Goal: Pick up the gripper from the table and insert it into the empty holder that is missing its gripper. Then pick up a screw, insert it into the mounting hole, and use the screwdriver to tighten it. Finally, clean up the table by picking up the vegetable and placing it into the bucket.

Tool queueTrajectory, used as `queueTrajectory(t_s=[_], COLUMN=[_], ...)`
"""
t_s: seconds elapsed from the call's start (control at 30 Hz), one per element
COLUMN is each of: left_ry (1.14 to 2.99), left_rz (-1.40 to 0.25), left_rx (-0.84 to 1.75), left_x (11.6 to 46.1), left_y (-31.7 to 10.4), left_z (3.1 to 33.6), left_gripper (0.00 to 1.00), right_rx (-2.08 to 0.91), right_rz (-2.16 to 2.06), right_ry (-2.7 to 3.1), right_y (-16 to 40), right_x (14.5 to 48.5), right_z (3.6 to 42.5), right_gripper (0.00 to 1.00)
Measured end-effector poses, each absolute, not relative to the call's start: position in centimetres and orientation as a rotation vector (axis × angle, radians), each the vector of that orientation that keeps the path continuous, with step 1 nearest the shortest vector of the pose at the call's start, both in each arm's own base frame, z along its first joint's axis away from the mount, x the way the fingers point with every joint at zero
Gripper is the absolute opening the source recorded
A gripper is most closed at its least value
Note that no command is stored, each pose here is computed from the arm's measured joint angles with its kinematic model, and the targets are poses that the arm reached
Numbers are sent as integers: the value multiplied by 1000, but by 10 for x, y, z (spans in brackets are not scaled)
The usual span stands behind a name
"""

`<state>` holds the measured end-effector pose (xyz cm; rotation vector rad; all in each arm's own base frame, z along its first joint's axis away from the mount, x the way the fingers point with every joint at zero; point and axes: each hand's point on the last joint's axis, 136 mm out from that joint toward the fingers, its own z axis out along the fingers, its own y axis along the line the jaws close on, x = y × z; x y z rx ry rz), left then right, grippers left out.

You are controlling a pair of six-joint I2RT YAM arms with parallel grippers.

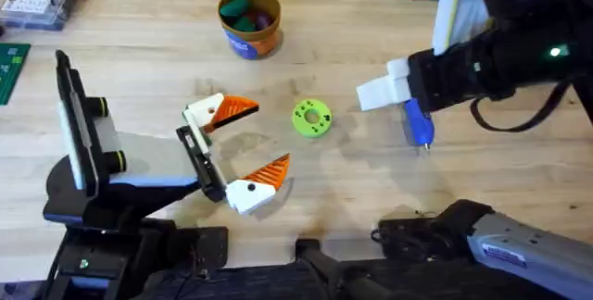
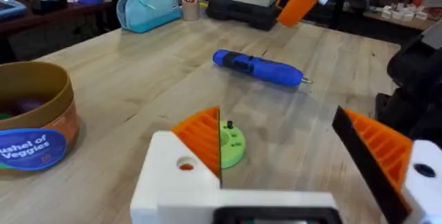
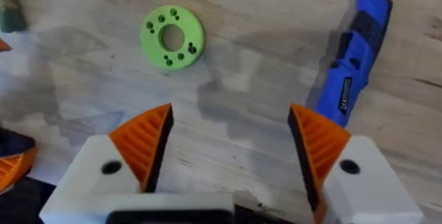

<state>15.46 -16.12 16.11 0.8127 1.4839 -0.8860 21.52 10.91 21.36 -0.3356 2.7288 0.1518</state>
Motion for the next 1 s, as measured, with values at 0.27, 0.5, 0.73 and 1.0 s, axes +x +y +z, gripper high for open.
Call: queueTrajectory(t_s=[0.27,0.5,0.73,1.0], left_ry=[1484,1484,1484,1484], left_rz=[-886,-886,-886,-886], left_rx=[813,812,813,813], left_x=[155,155,155,155], left_y=[-161,-161,-161,-161], left_z=[161,161,161,161], left_gripper=[986,986,986,986], right_rx=[-405,-427,-490,-627], right_rz=[112,134,211,250], right_ry=[2661,2698,2753,2735], right_y=[124,127,135,151], right_x=[216,210,194,182], right_z=[185,138,122,122], right_gripper=[988,988,988,988])
